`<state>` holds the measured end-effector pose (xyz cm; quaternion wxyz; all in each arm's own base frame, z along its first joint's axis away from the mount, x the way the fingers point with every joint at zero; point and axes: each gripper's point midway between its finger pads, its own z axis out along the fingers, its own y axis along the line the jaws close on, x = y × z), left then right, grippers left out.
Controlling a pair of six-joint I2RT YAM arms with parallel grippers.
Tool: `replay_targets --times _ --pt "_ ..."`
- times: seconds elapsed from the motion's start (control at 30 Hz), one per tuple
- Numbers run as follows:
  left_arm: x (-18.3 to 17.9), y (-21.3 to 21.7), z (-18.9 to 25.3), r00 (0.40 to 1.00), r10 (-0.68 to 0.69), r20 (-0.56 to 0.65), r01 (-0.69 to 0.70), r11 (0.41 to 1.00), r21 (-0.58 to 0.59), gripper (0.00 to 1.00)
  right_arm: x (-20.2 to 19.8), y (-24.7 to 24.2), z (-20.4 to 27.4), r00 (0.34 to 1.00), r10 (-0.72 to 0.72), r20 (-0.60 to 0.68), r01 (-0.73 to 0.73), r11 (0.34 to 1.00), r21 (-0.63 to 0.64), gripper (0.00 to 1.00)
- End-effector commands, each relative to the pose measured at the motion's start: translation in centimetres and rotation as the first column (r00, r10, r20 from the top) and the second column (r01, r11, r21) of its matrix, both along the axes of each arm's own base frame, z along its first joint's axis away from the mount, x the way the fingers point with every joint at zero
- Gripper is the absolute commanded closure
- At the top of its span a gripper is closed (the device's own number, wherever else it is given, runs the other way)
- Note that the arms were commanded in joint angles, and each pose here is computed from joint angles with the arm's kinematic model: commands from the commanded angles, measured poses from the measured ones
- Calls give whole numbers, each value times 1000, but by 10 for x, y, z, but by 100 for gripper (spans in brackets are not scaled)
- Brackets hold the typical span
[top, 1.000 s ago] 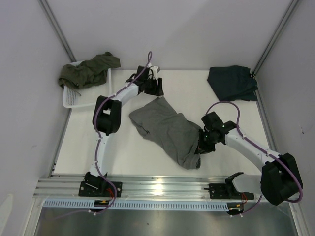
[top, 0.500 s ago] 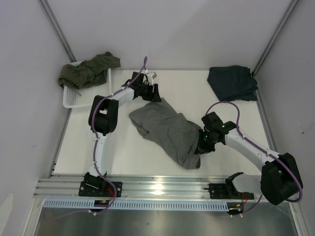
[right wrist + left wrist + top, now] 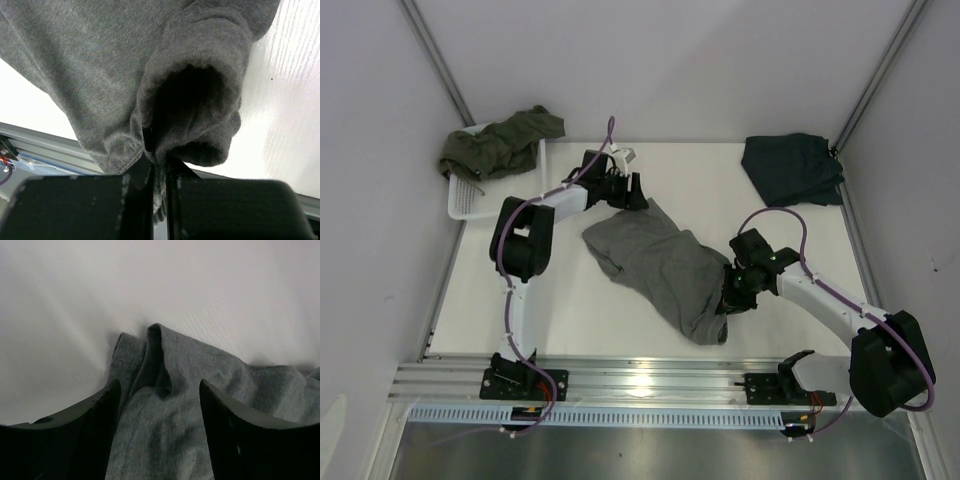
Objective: Fold and stack the shorts
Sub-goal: Fold the shorts
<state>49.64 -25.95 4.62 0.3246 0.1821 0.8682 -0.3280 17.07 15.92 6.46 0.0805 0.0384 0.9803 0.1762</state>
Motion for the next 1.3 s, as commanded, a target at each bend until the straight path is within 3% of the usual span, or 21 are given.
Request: replay_targets --times 0.0,0.37,0.5,0.7,1.27 --pt "16 1 64 983 35 182 -26 998 -52 32 -4 4 0 1000 12 -4 -11 1000 18 100" --pt "12 -7 58 987 -13 161 22 998 -57 37 -4 6 2 1000 16 -2 -16 999 30 100" --pt "7 -14 57 988 -50 145 60 996 -65 45 -4 5 2 1000 16 -1 -16 1000 26 100" --pt "2 -21 38 990 -91 107 89 996 25 45 -4 6 3 1000 16 -2 -16 999 30 100" --pt "0 -14 19 996 -60 60 55 996 72 42 -5 7 4 1000 18 1 -18 999 38 100"
